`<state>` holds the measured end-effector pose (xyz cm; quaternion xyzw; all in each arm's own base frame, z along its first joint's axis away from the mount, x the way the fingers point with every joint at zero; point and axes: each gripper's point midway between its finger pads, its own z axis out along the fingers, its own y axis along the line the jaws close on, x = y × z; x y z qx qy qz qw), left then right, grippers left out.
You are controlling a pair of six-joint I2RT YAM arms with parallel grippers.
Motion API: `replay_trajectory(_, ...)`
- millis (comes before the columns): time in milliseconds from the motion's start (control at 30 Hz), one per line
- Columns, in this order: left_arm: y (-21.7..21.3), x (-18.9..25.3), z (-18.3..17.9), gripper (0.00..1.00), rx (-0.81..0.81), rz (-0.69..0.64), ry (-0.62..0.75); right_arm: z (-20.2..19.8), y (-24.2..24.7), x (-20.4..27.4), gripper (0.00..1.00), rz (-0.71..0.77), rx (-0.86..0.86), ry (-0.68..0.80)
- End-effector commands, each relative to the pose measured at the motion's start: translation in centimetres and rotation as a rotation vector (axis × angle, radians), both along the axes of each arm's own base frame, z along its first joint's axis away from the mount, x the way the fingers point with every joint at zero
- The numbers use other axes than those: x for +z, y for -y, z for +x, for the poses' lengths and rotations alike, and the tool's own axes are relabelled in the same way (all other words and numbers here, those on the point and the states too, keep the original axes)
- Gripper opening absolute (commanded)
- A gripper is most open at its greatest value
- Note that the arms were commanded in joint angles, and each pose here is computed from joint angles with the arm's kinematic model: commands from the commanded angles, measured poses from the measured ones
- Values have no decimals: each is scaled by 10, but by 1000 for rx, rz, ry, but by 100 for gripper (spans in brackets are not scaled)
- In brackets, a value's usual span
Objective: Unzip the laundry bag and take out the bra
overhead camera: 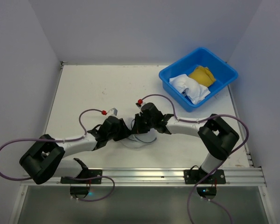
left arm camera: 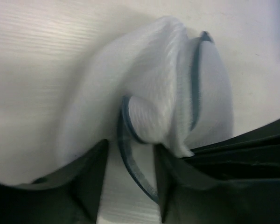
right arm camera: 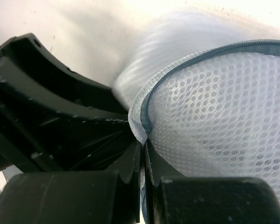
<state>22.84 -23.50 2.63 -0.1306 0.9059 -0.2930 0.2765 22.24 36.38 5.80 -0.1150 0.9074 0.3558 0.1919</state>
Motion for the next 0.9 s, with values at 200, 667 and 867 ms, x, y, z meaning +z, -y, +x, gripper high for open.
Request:
replay_trajectory(200, -25, 28, 2, 70, 67, 41, 91, -8, 3, -15, 0, -11, 8, -20)
replay_trajectory(667, -63, 76, 3, 66, 179, 20, 238, 0, 8, -4, 0, -38, -4, 37)
replay_trajectory(867, -87, 40, 1, 54, 188, 120, 134, 4, 10, 6, 0, -39, -1, 76)
